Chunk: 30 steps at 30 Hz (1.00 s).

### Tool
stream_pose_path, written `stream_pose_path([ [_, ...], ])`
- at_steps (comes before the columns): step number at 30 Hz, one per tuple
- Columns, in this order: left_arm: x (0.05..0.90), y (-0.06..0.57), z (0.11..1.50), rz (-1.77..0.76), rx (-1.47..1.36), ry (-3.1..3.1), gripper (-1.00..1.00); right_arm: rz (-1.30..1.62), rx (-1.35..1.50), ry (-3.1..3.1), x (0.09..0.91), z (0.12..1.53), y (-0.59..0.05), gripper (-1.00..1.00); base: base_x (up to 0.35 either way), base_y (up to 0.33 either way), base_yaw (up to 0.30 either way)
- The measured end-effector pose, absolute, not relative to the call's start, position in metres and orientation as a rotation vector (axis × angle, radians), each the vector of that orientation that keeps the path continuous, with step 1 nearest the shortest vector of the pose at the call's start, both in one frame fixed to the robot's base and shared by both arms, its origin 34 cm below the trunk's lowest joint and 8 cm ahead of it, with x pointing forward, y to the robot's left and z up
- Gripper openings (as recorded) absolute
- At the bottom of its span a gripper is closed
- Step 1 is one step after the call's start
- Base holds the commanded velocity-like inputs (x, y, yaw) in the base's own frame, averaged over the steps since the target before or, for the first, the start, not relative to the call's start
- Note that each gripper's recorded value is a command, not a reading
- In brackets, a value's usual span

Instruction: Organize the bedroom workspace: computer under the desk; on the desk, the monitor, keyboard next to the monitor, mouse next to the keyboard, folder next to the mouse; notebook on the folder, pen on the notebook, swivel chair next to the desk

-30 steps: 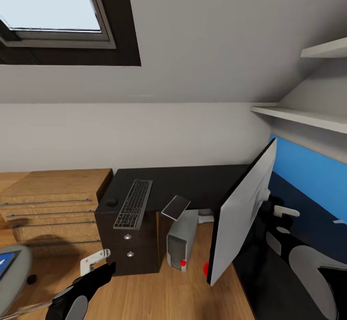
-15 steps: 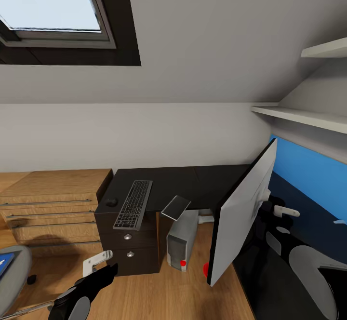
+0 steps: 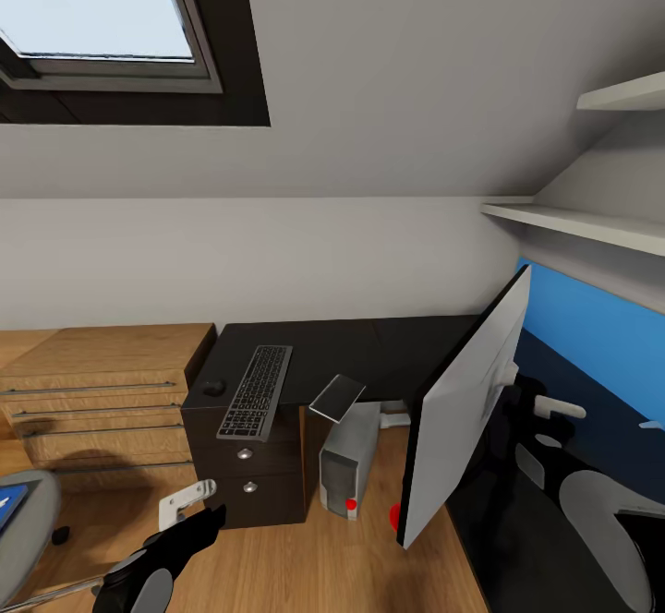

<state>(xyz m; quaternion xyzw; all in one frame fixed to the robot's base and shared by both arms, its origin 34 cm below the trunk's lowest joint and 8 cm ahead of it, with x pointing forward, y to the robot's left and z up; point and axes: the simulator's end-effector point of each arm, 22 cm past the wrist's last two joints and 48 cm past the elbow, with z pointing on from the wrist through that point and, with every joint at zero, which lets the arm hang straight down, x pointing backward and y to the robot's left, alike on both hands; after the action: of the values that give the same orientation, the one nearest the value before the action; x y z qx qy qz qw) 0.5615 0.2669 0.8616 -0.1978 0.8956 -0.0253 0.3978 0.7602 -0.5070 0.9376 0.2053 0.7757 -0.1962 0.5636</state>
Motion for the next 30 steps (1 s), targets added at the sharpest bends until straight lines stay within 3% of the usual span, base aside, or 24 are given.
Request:
stream_pose_path([
  [2,0.5615,0.2668,0.8616,-0.065,-0.501,2.268,1.0,-0.463,0.481,1.826,0.7604,0.9378,-0.5067,1.0,0.0,0.0,0.0],
  [3,0.5615,0.267,0.8616,-0.064,-0.501,2.268,1.0,-0.463,0.481,1.826,0.7604,0.9379,-0.5067,-1.0,0.0,0.0,0.0],
  [30,0.5615,0.2669,0.8617,-0.064,-0.502,2.268,1.0,-0.463,0.476,1.823,0.7614,0.9394,-0.5057,-1.0,0.0,0.0,0.0],
])
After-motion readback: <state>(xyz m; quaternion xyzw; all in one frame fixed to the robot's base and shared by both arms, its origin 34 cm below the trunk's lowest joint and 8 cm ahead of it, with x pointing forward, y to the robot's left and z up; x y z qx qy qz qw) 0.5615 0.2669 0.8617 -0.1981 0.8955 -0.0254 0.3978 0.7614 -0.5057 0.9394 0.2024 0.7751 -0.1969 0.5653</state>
